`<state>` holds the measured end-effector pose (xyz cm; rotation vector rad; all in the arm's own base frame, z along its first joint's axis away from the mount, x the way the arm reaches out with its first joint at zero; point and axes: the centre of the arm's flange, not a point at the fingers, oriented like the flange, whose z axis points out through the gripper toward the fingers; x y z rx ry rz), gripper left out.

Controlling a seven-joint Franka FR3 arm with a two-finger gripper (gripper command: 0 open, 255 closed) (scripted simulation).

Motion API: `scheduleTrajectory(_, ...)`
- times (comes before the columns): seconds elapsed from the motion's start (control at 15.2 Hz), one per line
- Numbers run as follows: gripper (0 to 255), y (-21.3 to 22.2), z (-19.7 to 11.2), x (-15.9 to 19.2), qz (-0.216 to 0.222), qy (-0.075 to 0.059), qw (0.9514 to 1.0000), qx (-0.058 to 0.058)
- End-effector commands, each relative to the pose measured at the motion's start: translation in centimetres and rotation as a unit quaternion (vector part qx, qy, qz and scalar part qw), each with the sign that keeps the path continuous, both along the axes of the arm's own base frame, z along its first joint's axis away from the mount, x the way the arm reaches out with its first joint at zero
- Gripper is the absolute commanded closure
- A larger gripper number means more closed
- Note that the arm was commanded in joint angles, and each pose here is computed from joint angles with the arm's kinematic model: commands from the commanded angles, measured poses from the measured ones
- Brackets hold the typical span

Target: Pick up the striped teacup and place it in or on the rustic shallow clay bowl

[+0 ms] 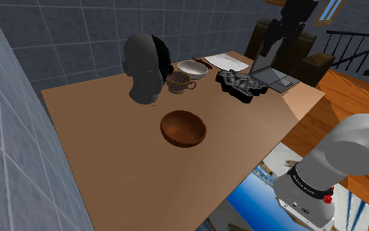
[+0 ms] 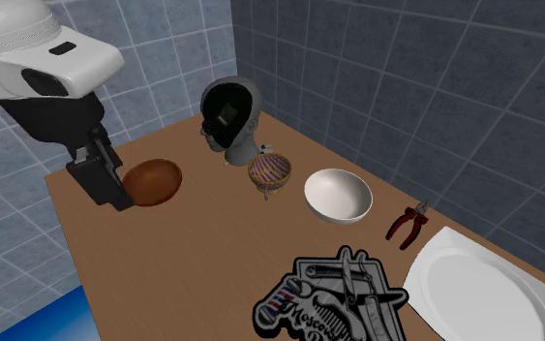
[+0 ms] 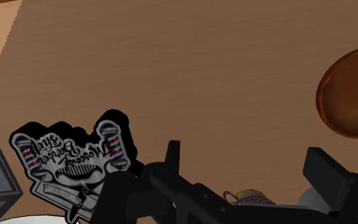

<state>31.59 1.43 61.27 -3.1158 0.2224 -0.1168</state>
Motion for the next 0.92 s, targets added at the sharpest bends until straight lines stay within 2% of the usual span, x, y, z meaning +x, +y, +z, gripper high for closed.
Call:
scheduleTrajectory(0.0, 0, 0.0, 0.0, 0.0, 0.000, 0.000, 1.0000, 0.000)
scheduleTrajectory(0.86, 0, 0.2, -9.0, 14.8, -0.004, 0.007, 0.9998, 0.019)
